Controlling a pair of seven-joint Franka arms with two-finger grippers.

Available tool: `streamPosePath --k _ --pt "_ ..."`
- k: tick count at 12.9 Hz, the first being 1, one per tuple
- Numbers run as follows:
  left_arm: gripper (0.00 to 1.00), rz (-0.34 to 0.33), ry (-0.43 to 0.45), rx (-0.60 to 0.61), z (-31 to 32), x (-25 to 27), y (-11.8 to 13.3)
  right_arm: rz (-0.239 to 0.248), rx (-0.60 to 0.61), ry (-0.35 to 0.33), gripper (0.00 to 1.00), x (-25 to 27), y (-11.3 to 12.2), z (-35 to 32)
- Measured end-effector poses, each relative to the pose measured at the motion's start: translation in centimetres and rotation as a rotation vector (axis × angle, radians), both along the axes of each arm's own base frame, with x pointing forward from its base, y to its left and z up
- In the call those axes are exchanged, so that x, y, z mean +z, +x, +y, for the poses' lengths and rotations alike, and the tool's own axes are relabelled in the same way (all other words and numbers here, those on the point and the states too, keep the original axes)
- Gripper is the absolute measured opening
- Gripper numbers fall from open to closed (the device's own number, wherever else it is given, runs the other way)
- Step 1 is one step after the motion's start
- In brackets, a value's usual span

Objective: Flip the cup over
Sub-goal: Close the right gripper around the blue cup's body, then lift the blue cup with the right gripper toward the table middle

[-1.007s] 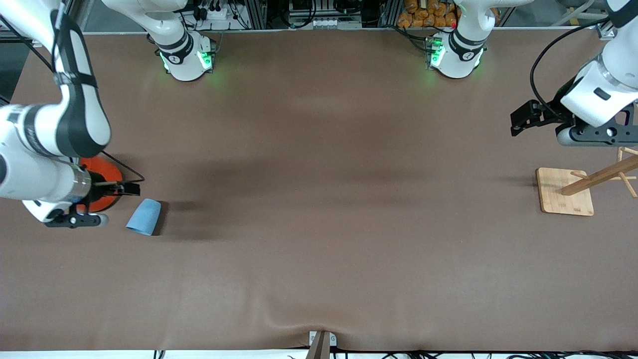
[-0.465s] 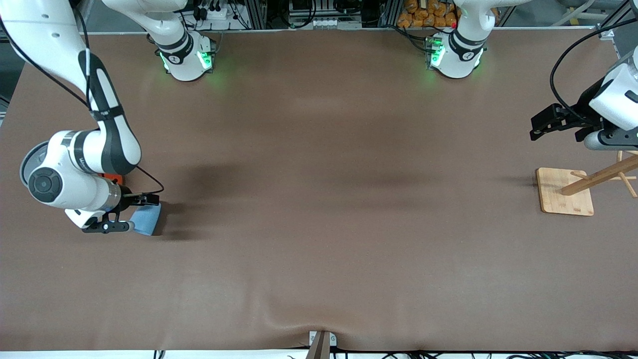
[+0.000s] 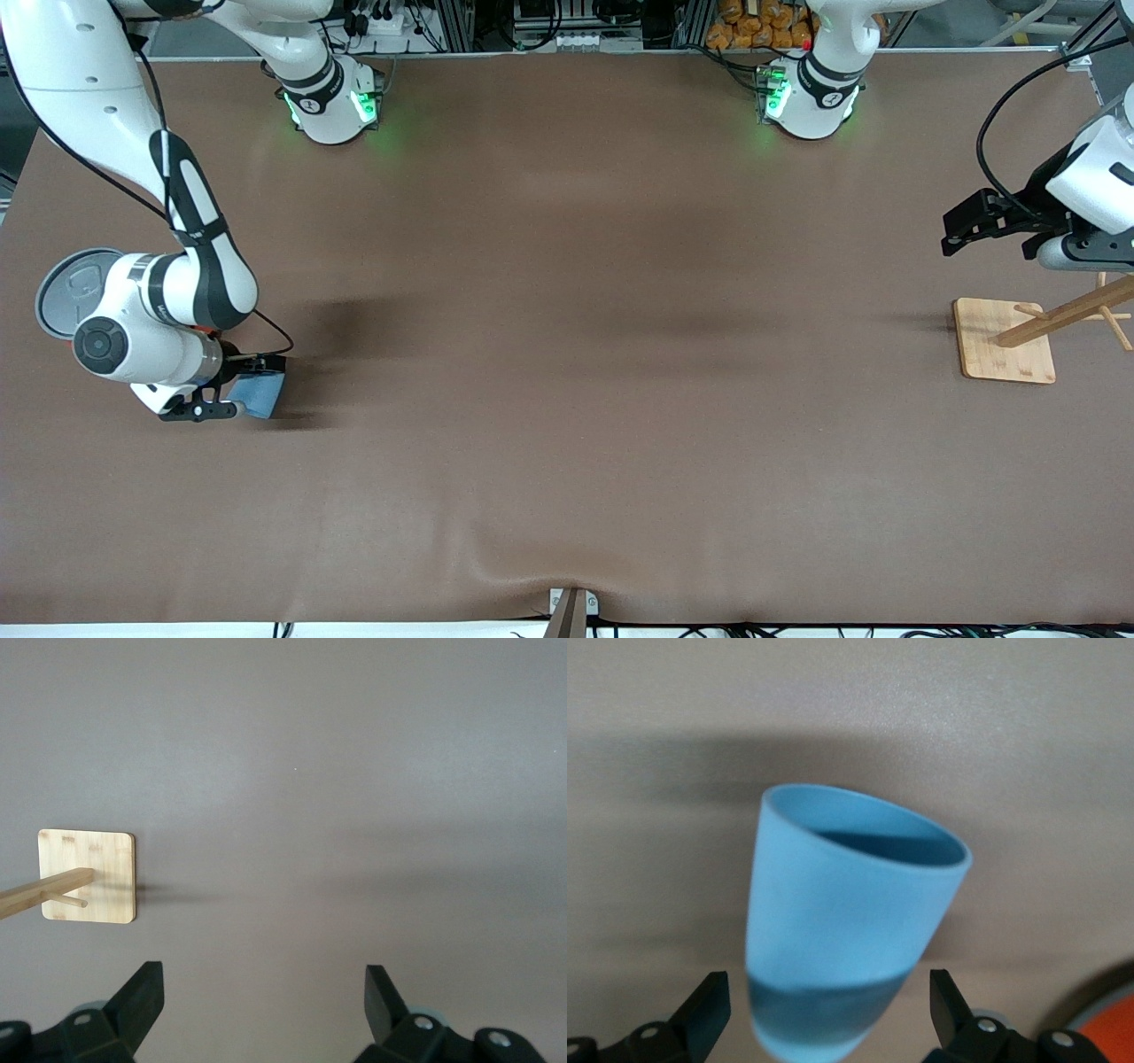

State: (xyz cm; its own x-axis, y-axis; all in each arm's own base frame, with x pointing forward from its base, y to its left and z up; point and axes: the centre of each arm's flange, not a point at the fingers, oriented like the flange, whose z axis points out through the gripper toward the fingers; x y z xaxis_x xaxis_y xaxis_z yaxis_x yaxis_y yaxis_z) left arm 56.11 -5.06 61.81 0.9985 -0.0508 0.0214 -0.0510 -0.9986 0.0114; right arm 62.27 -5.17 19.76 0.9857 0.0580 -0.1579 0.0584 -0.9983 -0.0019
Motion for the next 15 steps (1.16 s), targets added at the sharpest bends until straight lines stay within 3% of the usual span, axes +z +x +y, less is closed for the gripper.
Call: streamPosePath --k 3,5,7,10,13,15 --pt "1.00 -0.002 0.000 0.000 0.0 0.1 0.0 -0.010 0.054 0.008 0.75 -1.0 0.1 -0.5" --pt "1.00 -0.006 0.000 0.000 0.0 0.5 -0.2 -0.020 0.124 0.017 0.75 -0.8 0.3 -0.6" --pt "1.00 0.045 0.008 -0.001 0.0 0.9 -1.4 -0.036 0.248 0.033 0.75 -0.4 0.6 -1.4" --pt "1.00 0.071 0.011 0.000 0.1 1.1 -2.1 -0.090 0.436 0.046 0.75 2.0 2.4 -1.5" --pt "1.00 0.081 0.008 0.019 1.2 0.5 -1.3 -0.123 0.638 0.112 0.75 3.2 3.5 5.2" --pt "1.00 0.078 0.004 0.036 2.3 0.2 -0.4 -0.132 0.777 0.182 0.75 3.6 3.0 13.0"
